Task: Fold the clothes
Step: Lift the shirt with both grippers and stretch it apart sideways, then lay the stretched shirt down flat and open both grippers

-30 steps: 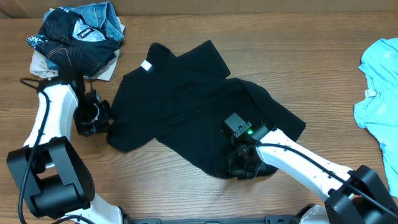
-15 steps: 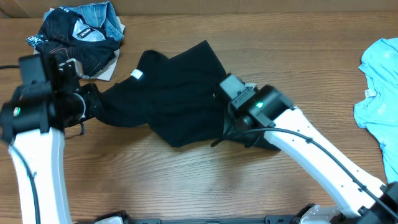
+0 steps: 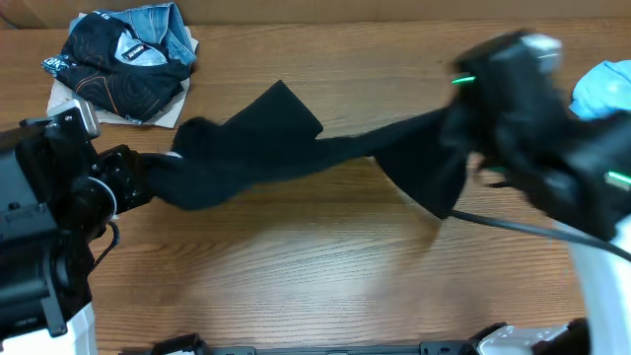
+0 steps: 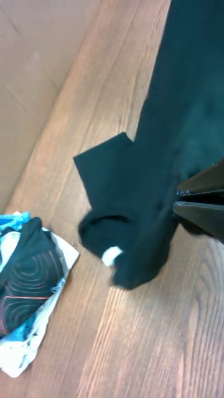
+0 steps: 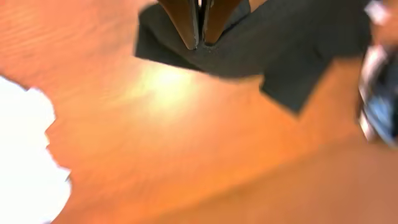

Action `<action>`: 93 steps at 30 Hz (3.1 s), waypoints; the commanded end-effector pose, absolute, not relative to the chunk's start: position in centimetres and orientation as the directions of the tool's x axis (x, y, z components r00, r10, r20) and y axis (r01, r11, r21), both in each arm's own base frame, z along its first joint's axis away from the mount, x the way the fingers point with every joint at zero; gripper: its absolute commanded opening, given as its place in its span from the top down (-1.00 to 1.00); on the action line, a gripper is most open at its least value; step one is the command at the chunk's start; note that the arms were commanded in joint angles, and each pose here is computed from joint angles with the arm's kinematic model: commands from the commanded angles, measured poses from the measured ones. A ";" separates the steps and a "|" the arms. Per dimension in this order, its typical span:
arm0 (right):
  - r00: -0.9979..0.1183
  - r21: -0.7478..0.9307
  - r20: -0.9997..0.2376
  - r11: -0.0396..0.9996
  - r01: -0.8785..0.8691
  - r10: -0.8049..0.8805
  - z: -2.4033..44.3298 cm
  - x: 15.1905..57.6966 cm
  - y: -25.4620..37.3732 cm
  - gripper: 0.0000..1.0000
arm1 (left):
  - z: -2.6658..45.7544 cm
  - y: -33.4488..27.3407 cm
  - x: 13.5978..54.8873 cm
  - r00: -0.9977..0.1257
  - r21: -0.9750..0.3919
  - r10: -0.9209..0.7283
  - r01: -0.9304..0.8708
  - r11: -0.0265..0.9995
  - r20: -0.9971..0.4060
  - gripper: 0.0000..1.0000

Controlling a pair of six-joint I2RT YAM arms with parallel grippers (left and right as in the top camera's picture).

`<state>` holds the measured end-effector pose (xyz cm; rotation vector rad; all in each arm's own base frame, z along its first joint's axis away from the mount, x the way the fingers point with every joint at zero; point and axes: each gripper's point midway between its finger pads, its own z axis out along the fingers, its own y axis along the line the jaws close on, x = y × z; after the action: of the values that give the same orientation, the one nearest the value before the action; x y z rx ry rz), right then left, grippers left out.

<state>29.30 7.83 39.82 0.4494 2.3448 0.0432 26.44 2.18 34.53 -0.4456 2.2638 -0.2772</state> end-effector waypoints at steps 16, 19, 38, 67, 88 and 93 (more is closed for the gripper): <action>-0.366 0.282 -0.839 0.898 0.338 0.402 49.2 24.9 1.1 0.92 | 49.4 0.8 21.2 -0.308 -0.334 -0.346 -0.092 0.938 -0.886 0.92; -0.325 0.305 -0.856 0.900 0.313 0.403 50.6 24.7 1.1 0.92 | 51.8 0.5 20.0 -0.242 -0.338 -0.345 -0.073 0.938 -0.907 0.92; -0.123 0.401 -0.883 0.865 0.302 0.453 55.4 28.3 1.3 0.92 | 53.0 3.0 30.8 -0.236 -0.469 -0.482 -0.112 0.876 -0.844 0.92; -0.199 0.436 -0.860 0.879 0.193 0.470 55.2 24.4 1.6 0.92 | 54.6 -2.3 21.4 -0.264 -0.514 -0.492 0.016 0.858 -0.829 0.92; -0.244 0.393 -0.836 0.846 0.361 0.492 49.9 39.1 0.7 0.92 | 42.4 1.1 43.3 -0.469 -0.453 -0.525 -0.266 0.851 -0.710 0.92; -0.327 0.383 -0.788 0.831 0.404 0.522 43.8 47.1 -0.8 0.92 | 35.0 0.5 50.8 -0.550 -0.432 -0.519 -0.291 0.854 -0.655 0.92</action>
<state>43.28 0.43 46.88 0.6536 1.9140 0.1192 47.82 0.78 38.41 -0.5766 2.1411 -0.3733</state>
